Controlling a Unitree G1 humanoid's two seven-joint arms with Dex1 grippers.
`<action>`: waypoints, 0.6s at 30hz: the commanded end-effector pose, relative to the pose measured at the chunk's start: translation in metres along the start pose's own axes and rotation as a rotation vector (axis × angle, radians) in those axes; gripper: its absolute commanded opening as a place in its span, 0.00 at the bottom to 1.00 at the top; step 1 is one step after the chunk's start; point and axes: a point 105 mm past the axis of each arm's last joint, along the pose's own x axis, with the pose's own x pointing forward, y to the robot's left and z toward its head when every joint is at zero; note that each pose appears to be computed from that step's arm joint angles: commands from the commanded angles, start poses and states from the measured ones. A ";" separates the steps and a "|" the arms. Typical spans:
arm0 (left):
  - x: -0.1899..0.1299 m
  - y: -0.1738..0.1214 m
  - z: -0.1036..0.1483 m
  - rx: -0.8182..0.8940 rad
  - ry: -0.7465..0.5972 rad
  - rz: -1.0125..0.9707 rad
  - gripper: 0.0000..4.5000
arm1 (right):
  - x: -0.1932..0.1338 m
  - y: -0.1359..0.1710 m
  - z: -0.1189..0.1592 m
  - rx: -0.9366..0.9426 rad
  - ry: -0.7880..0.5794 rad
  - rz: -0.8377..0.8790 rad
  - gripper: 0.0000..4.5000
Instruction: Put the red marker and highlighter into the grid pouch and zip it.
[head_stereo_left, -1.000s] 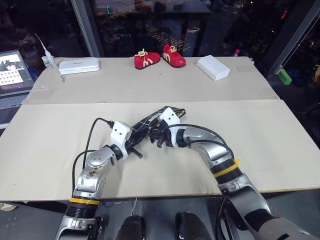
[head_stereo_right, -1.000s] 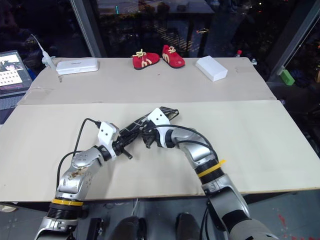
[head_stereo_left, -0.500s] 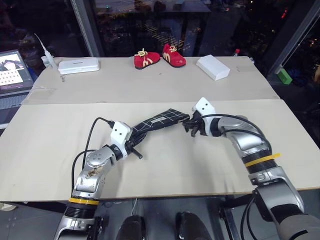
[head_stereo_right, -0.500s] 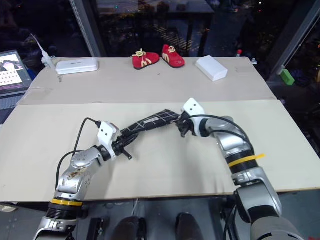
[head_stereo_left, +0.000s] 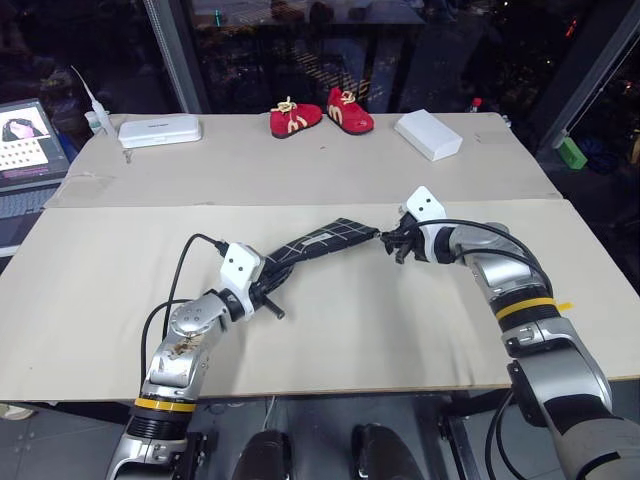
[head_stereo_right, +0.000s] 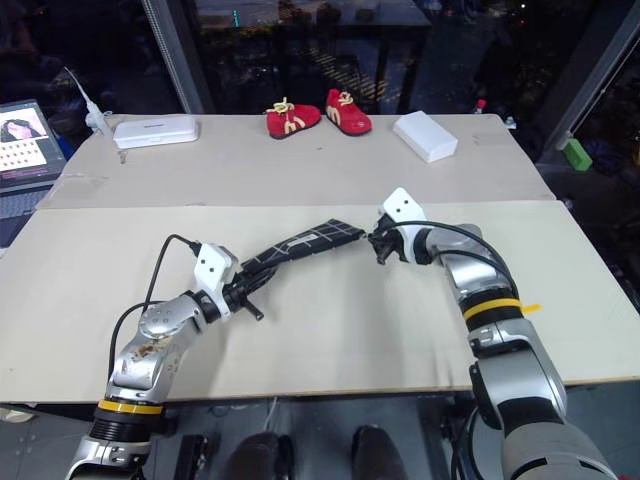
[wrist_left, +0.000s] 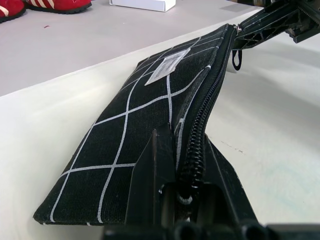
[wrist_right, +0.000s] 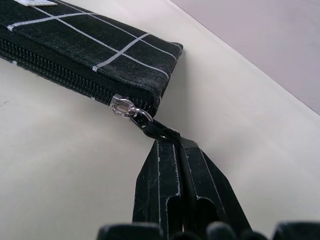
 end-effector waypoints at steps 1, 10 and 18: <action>-0.004 0.000 0.010 0.027 -0.030 -0.002 0.00 | -0.011 -0.004 0.010 -0.008 -0.048 0.015 0.14; 0.001 -0.016 0.015 0.060 -0.074 -0.082 0.00 | -0.043 0.017 0.005 0.136 -0.075 0.196 0.65; -0.003 -0.028 0.025 0.228 -0.134 -0.273 0.00 | -0.134 0.024 -0.001 0.071 -0.126 0.328 0.65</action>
